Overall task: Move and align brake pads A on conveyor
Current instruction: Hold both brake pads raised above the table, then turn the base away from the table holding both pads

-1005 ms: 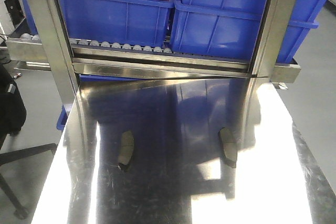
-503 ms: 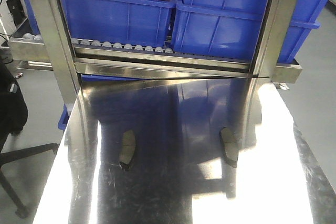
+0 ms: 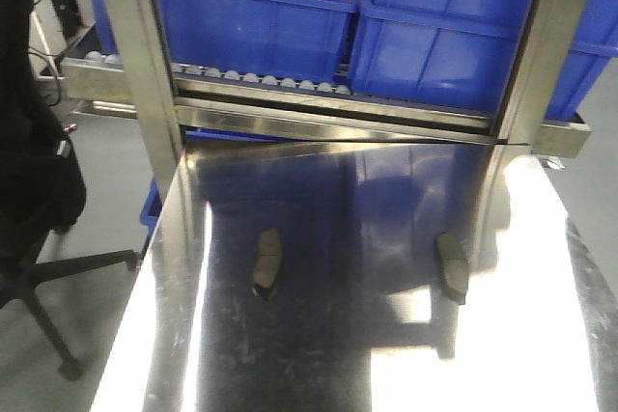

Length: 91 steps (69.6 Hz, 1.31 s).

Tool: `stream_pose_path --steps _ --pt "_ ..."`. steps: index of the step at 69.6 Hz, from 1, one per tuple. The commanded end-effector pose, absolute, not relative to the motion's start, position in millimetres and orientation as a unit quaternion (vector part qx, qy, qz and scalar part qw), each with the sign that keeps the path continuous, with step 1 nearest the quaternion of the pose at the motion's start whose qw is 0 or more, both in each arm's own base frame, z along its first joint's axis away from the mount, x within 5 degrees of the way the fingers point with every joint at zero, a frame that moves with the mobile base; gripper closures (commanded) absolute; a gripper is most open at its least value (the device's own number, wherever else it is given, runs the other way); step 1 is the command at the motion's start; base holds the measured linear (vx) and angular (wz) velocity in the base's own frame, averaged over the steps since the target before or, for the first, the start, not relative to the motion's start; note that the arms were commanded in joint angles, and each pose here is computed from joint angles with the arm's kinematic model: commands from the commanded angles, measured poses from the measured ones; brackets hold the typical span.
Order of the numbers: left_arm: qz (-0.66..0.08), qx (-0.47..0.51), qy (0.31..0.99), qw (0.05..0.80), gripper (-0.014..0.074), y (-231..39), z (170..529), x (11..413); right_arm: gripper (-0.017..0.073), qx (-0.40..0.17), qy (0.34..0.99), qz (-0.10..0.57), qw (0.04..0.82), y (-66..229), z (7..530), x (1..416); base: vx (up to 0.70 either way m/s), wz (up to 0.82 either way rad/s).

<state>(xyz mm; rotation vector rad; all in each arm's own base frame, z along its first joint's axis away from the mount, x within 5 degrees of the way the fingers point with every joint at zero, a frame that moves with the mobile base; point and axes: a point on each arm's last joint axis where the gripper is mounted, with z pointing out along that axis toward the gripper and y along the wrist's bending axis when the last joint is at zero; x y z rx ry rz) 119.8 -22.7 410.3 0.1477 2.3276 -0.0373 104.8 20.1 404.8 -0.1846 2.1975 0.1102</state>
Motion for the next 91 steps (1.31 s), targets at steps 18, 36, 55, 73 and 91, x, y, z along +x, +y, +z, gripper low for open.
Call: stream_pose_path --steps 18,36,55,73,91 --pt "-0.021 0.058 0.897 0.437 0.0600 -23.3 421.7 121.5 0.0567 -0.075 0.863 0.047 0.498 20.2 418.9 106.6 -0.08 0.30" --pt "-0.021 0.058 0.897 0.437 0.0600 -23.3 421.7 121.5 0.0567 -0.075 0.863 0.047 0.498 20.2 418.9 106.6 -0.12 0.45" --pt "-0.021 0.058 0.897 0.437 0.0600 -23.3 421.7 121.5 0.0567 -0.075 0.863 0.047 0.498 20.2 418.9 106.6 -0.13 0.51" --pt "-0.021 0.058 0.897 0.437 0.0600 -23.3 421.7 121.5 0.0567 -0.075 0.863 0.047 0.498 20.2 418.9 106.6 -0.14 0.53" --pt "-0.021 0.058 0.897 0.437 0.0600 -23.3 421.7 121.5 0.0567 -0.075 0.863 0.047 0.498 20.2 418.9 106.6 -0.14 0.54"
